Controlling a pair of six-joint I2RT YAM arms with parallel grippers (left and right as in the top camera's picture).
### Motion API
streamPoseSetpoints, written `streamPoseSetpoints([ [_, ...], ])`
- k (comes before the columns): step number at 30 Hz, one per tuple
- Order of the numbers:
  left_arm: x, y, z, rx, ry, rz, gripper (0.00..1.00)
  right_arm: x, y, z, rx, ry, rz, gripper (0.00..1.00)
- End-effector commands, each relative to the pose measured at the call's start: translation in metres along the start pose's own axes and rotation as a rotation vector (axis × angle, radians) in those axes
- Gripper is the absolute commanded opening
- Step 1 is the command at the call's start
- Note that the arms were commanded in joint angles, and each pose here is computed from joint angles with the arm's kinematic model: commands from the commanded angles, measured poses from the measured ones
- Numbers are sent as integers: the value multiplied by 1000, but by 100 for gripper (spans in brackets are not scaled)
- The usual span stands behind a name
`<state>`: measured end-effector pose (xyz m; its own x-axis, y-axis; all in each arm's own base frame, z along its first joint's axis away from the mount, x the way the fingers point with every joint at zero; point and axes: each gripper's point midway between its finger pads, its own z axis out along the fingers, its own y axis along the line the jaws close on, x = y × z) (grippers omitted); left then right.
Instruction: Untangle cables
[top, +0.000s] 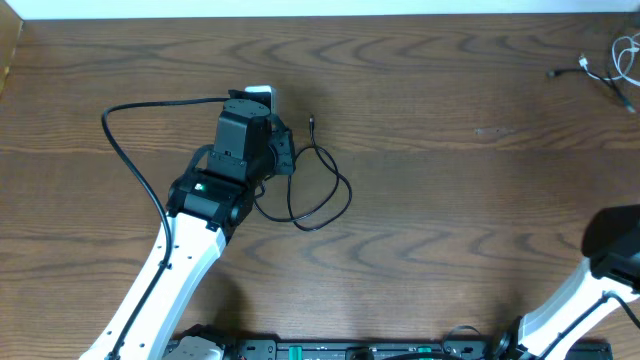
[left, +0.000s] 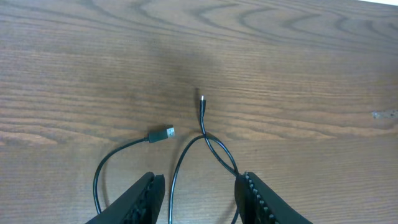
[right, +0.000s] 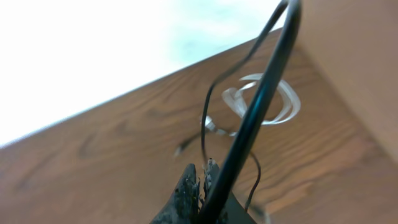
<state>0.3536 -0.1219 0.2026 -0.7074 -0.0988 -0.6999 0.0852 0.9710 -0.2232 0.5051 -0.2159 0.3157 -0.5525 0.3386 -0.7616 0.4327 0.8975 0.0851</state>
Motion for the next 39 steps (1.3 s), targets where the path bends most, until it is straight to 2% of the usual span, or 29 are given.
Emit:
streamPoseSetpoints([
  [1, -3, 1, 1, -6, -7, -5, 42, -26, -52, -23, 71, -94, 145, 1],
  [7, -3, 1, 1, -5, -7, -5, 42, -36, -116, -32, 158, -156, 241, 1],
  [12, -4, 1, 1, -5, -8, -5, 42, -31, -150, -27, 204, -151, 280, 1],
  [21, -3, 0, 1, -1, -6, -4, 42, 31, -177, 27, 309, 36, 333, 2],
  [22, -3, 0, 1, -1, -6, -4, 42, 40, -180, 34, 320, 57, 348, 9],
  [23, -3, 0, 1, -1, -6, -4, 42, 45, -180, 39, 320, 69, 355, 26],
  [24, -3, 0, 1, -1, -6, -4, 42, 50, -180, 46, 314, 79, 357, 95],
  [25, -3, 0, 1, -1, -6, -4, 42, 52, -179, 49, 306, 83, 361, 99],
  [31, -3, 0, 1, -1, -6, -4, 42, 45, -146, 52, 119, 85, 376, 99],
  [35, -3, 0, 1, -1, -6, -4, 42, 41, -95, 53, -124, 110, 370, 99],
  [39, -3, 0, 1, -1, -6, -4, 42, 48, -25, 49, -345, 172, 267, 99],
])
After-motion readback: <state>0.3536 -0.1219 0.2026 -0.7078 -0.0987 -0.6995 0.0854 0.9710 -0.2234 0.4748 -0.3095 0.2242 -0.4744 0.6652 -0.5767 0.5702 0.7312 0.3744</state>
